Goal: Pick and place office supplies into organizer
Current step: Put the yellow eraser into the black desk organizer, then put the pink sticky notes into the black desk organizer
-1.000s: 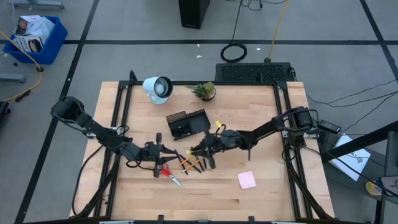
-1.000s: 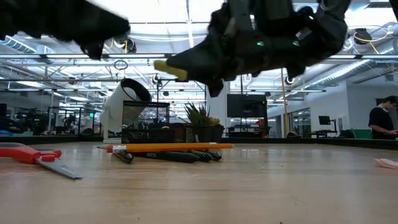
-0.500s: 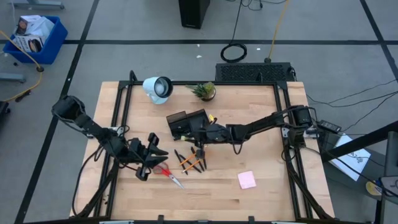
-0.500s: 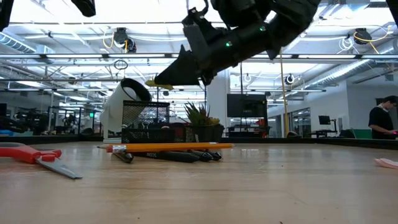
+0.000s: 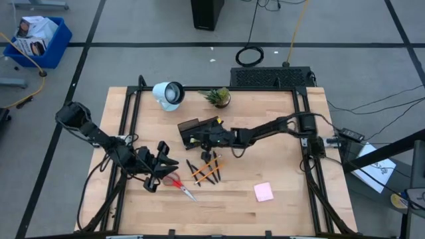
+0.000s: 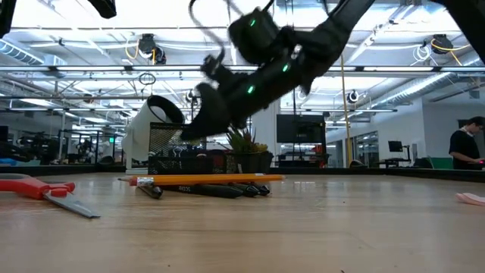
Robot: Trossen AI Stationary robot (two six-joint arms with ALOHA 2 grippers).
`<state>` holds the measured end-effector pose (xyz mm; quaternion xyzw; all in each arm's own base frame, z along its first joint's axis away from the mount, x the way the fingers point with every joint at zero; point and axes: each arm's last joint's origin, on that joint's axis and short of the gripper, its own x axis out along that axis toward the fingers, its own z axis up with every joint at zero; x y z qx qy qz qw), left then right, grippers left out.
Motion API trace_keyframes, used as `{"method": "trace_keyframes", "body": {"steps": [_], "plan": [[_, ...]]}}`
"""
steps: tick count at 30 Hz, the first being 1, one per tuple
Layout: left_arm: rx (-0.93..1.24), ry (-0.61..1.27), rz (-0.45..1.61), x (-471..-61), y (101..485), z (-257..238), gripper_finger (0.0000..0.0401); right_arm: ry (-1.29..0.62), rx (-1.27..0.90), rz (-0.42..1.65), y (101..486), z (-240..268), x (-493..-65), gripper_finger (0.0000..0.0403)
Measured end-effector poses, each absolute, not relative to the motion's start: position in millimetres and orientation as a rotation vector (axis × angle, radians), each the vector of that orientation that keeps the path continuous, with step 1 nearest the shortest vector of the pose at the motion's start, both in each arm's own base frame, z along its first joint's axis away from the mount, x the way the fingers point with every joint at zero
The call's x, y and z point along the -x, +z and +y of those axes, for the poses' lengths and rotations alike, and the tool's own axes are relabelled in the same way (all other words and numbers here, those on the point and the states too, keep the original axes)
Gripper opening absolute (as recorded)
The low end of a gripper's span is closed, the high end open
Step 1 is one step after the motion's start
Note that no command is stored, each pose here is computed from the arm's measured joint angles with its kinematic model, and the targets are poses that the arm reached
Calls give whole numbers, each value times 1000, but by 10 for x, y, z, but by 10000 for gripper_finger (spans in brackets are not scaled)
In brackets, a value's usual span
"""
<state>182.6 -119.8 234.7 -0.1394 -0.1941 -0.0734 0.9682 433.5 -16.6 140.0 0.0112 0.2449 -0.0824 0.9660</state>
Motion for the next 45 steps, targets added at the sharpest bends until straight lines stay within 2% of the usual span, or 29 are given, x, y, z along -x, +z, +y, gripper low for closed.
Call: {"method": "trace_keyframes", "body": {"steps": [14,25,30,37,40,45], "plan": [[277,-177,-380,-1795,2338,-1253,76,-211,6,517,1269,-299,-4378,58],[262,-176,-362,-1802,2320,-1258,76,-167,80,488,1299,-174,-4401,144],[245,-175,-336,-1811,2293,-1266,76,-138,122,495,1331,-85,-4391,163],[186,-175,-227,-1842,2179,-1290,76,34,124,592,1567,439,-4223,159],[171,-168,-201,-1852,2151,-1287,76,100,152,650,1607,746,-4060,156],[129,-150,-186,-1873,2131,-1264,76,129,156,632,1709,1267,-3719,156]]}}
